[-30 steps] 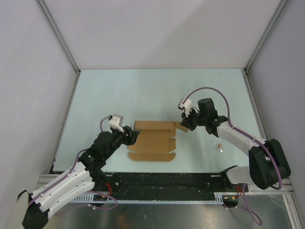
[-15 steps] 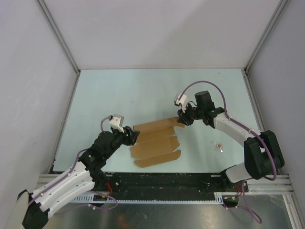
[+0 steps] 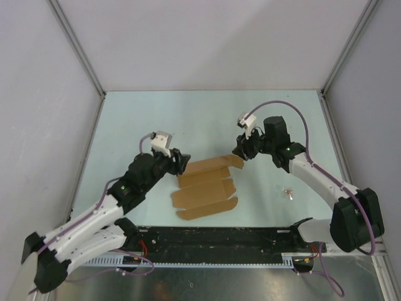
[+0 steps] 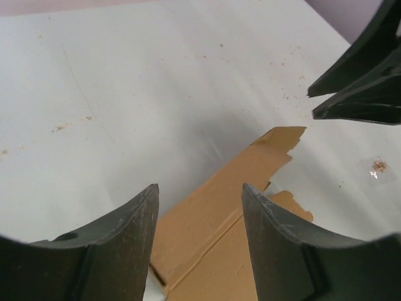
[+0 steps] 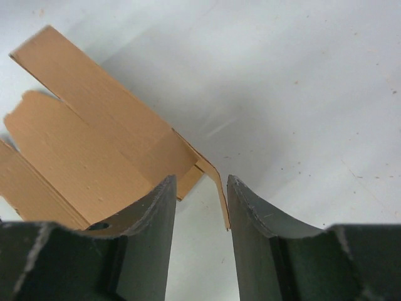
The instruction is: Fold the paper box
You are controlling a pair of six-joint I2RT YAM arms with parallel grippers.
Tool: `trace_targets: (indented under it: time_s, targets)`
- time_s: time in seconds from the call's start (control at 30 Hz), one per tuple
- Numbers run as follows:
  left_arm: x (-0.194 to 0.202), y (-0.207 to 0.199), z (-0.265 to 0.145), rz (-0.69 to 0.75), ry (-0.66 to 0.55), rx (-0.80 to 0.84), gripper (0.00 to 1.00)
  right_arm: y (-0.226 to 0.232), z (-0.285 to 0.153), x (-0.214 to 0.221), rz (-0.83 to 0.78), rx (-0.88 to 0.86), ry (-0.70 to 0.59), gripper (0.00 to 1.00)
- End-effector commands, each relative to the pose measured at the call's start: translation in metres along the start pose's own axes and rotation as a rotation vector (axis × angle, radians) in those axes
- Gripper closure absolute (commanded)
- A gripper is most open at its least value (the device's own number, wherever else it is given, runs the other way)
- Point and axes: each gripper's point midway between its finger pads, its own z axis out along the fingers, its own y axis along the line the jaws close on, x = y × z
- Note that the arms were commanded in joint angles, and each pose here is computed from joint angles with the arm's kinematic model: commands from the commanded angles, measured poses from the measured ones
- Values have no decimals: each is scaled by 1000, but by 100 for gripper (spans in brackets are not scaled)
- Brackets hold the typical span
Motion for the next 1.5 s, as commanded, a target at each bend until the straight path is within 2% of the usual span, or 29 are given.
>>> trace_targets:
  time_s: [0.0, 0.1, 0.17, 0.23, 0.53, 0.6, 0.7, 0.83, 0.93, 1.07, 1.17, 1.47]
  targets:
    - [-11, -17, 32, 83, 42, 53, 40, 5, -24, -50, 148, 115, -136, 57]
    - [-9, -27, 47, 105, 76, 93, 45, 3, -36, -56, 286, 205, -161, 59]
    - [3, -31, 56, 110, 118, 115, 49, 8, -45, -47, 390, 241, -137, 64]
    - [9, -35, 59, 111, 127, 135, 51, 10, -48, -37, 492, 293, -127, 63]
    - [34, -45, 70, 144, 176, 196, 54, 74, -23, 10, 718, 189, -146, 63]
    - [40, -44, 73, 154, 190, 192, 55, 74, -16, 23, 775, 216, -145, 65]
    - [45, -44, 78, 163, 207, 196, 56, 65, -7, 42, 830, 277, -143, 69]
    - [51, -45, 83, 171, 227, 203, 58, 56, 5, 63, 830, 320, -89, 69]
    - [54, -44, 85, 171, 233, 202, 60, 57, 11, 66, 848, 303, -75, 68]
    - [60, -45, 85, 168, 244, 210, 62, 67, 22, 74, 873, 241, -44, 78]
    - [64, -44, 84, 167, 250, 209, 63, 67, 28, 81, 891, 239, -36, 81]
    - [66, -43, 83, 172, 251, 209, 64, 62, 40, 100, 1025, 261, -69, 82]
